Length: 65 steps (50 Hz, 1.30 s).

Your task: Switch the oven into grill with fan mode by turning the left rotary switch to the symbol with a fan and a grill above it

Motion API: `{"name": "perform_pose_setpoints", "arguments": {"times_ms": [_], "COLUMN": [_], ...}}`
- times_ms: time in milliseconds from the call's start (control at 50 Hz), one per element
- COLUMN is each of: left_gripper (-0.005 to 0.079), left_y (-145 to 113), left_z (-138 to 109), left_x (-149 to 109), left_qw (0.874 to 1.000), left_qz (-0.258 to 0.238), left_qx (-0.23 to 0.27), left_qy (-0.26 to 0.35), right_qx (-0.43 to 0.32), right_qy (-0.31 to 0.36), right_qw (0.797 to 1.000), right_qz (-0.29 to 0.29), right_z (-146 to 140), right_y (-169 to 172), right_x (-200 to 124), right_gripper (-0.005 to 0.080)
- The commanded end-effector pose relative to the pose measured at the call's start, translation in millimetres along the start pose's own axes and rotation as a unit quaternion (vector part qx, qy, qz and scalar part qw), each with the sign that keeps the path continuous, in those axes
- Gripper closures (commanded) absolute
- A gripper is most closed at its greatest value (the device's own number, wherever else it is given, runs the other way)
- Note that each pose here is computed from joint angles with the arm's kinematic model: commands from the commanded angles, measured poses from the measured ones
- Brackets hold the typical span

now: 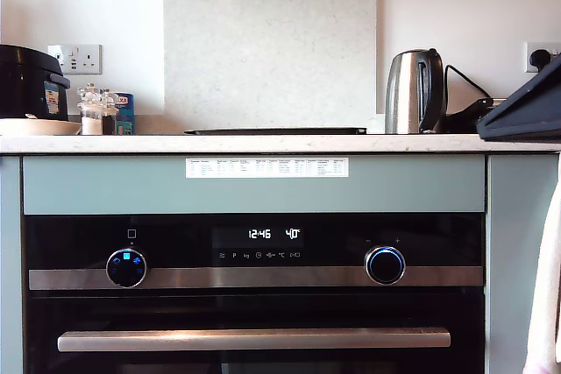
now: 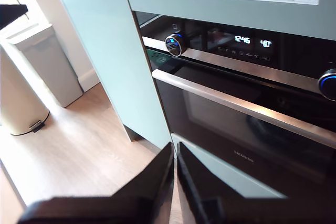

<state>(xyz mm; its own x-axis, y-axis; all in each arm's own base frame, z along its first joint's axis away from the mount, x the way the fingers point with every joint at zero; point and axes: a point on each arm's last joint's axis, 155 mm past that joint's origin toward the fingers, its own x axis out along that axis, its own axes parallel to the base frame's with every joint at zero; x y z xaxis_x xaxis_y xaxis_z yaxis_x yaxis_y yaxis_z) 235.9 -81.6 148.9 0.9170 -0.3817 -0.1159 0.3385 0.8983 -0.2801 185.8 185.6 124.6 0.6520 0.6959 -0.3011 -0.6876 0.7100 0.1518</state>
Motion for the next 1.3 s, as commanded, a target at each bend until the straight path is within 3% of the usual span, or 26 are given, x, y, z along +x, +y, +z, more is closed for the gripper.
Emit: {"name": "perform_pose_setpoints", "arguments": {"times_ms": [0,200,560,880,1280], "left_gripper": [0.0761,0.0761,0.0761,0.0761,0.0761], "left_y": [2,4,-9,-17,-15], "left_z": [-10,-36,-47,-39,-51], "left_x": [3,9,25,49,73], "left_qw": [1.000,0.996,0.992,0.995,0.994], "left_qz": [0.005,0.017,0.002,-0.004,-0.001], "left_qx": [-0.014,-0.042,-0.026,-0.014,-0.023], "left_qy": [0.021,0.079,0.119,0.094,0.108], "right_qx": [-0.003,-0.004,-0.004,-0.003,-0.006], "right_qy": [-0.004,-0.010,-0.008,-0.004,-0.004], "right_qw": [1.000,1.000,1.000,1.000,1.000], "right_qz": [0.004,0.005,0.005,0.004,-0.006], "right_z": [1,4,4,2,1], "right_y": [2,3,2,2,-2], "right_x": [1,2,2,2,2], "right_gripper": [0.0765,0.0765,0.0765,0.0765,0.0764]}}
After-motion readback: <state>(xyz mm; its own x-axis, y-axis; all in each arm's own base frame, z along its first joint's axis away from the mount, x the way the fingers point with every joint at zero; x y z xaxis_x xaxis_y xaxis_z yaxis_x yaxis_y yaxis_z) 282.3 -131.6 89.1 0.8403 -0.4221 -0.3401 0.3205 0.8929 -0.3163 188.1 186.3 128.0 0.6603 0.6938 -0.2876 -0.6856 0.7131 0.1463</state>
